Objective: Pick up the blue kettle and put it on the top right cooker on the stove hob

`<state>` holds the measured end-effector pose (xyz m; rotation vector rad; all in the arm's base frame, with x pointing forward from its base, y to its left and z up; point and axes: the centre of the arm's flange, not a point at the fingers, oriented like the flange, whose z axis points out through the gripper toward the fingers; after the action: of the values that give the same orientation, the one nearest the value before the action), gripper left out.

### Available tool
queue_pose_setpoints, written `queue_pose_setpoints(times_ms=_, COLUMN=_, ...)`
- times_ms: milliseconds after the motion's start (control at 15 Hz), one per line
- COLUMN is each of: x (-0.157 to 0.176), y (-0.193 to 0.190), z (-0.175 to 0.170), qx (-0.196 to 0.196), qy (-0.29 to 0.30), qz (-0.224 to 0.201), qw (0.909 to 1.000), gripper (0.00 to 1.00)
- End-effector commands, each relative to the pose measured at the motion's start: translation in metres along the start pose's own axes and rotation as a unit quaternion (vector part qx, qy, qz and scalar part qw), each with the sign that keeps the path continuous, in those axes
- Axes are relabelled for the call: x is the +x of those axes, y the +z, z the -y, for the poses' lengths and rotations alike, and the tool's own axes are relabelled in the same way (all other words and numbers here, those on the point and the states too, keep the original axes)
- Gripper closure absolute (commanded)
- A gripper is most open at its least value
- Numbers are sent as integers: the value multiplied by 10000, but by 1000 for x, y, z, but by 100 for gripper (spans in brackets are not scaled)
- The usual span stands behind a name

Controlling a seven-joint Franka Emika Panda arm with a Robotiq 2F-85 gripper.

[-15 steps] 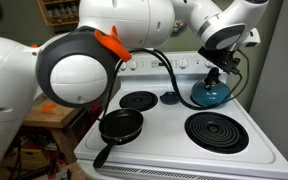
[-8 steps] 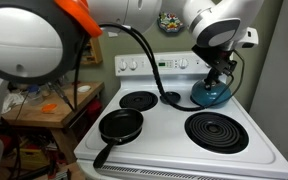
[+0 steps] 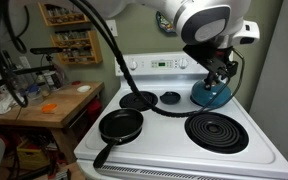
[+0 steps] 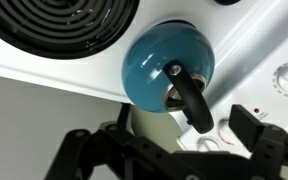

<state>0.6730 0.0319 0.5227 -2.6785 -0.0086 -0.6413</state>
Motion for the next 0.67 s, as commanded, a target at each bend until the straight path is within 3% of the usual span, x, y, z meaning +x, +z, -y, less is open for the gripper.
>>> queue_pose_setpoints(times_ms=0, x=-39, y=-25, z=-10, qx=-578, qy=142, qz=-94, qw=9982, gripper=0)
queue_pose_setpoints(times_ms=333, x=-54, y=-39, z=-17, qx=-969, qy=200, qz=-214, qw=9949, gripper=0)
queue_pose_setpoints(times_ms=400, x=-31, y=-31, z=-17, qx=-782, qy=120, qz=-192, qw=9967, gripper=0)
queue_pose_setpoints(times_ms=600, x=-38, y=-36, z=-17, qx=-842, qy=142, qz=-175, qw=9962, gripper=0)
